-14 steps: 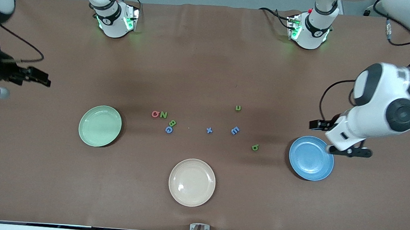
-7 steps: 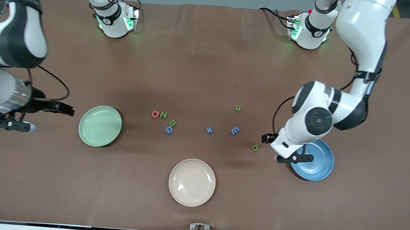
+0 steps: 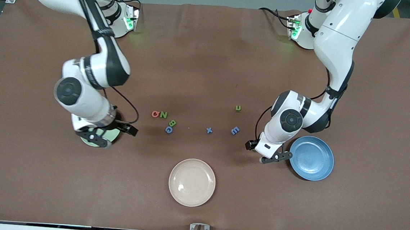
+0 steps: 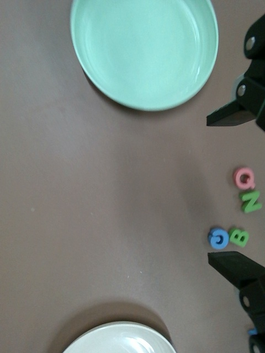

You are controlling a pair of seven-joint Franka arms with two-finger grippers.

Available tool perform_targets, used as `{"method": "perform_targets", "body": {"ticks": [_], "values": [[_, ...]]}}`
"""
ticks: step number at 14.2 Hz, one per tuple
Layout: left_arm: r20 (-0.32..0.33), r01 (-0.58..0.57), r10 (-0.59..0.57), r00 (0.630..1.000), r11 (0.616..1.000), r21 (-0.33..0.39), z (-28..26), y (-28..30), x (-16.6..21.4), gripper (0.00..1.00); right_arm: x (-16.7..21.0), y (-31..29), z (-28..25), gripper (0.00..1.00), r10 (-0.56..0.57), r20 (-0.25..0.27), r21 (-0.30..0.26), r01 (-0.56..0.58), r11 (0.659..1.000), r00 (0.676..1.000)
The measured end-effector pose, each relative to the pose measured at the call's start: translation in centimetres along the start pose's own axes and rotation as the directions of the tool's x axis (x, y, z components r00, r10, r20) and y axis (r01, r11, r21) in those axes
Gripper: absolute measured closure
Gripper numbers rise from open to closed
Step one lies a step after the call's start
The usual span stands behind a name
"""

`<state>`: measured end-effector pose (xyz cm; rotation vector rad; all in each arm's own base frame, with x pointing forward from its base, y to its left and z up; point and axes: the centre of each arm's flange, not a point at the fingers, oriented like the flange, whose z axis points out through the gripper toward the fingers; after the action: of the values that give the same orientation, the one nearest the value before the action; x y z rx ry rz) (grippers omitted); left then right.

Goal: Sort upper and lower case letters into plates
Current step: 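Grasp the green letter with the left gripper while the right gripper grasps blue J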

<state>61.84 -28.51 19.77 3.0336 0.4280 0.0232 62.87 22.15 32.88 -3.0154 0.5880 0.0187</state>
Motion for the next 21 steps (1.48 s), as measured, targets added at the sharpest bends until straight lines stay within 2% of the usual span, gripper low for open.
{"method": "perform_targets", "body": {"ticks": [2,4,6,7,9,11,15,17,18,19,20,21], "values": [[0.000,0.034,-0.034,0.999,0.999,-0.002,0.3,0.6,-0.6,0.20,-1.3,-2.1,2.8,0.00,0.008,-0.009,0.005,-0.008,1.000,1.000],[0.003,0.044,-0.044,0.999,0.999,0.001,0.7,1.0,-1.0,0.25,-2.3,-3.5,5.4,0.01,0.003,-0.014,0.008,-0.003,1.000,1.000],[0.008,0.040,-0.040,0.999,0.999,0.008,1.4,1.1,-1.3,0.26,-3.5,-4.8,8.0,0.01,0.017,-0.018,0.009,-0.017,1.000,1.000],[0.008,0.040,-0.040,0.999,0.999,0.011,1.7,1.0,-1.4,0.30,-4.2,-5.4,9.2,0.01,0.017,-0.018,0.009,-0.017,1.000,1.000],[-0.006,0.017,-0.016,1.000,0.999,0.034,2.2,0.8,-1.4,0.33,-5.1,-6.2,11.2,0.02,0.010,-0.022,0.010,-0.009,1.000,1.000],[-0.033,0.006,-0.004,0.999,0.998,0.064,2.4,0.7,-1.3,0.35,-5.8,-6.7,12.6,0.04,0.000,-0.027,0.014,0.000,1.000,1.000],[-0.042,0.010,-0.007,0.999,0.998,0.070,2.4,0.8,-1.4,0.40,-7.0,-7.4,14.4,0.07,0.036,-0.016,0.001,-0.036,0.999,0.999],[-0.045,0.010,-0.007,0.999,0.998,0.068,2.3,0.8,-1.3,0.56,-7.8,-7.9,14.9,0.09,0.039,-0.011,-0.004,-0.039,0.999,0.999],[-0.045,0.011,-0.008,0.999,0.998,0.068,2.3,0.8,-1.3,0.56,-8.1,-8.1,15.1,0.11,0.038,-0.010,-0.006,-0.038,0.999,0.999],[-0.046,0.012,-0.009,0.999,0.998,0.067,2.2,0.8,-1.3,0.58,-8.4,-8.3,15.2,0.12,0.037,-0.010,-0.006,-0.037,0.999,0.999],[-0.046,0.012,-0.009,0.999,0.998,0.067,2.2,0.8,-1.2,0.64,-8.5,-8.4,15.4,0.18,0.037,-0.012,-0.004,-0.037,0.999,0.999],[-0.047,0.014,-0.011,0.999,0.998,0.067,2.2,0.8,-1.2,0.64,-8.5,-8.4,15.6,0.18,0.037,-0.013,-0.003,-0.037,0.999,0.999]]}}
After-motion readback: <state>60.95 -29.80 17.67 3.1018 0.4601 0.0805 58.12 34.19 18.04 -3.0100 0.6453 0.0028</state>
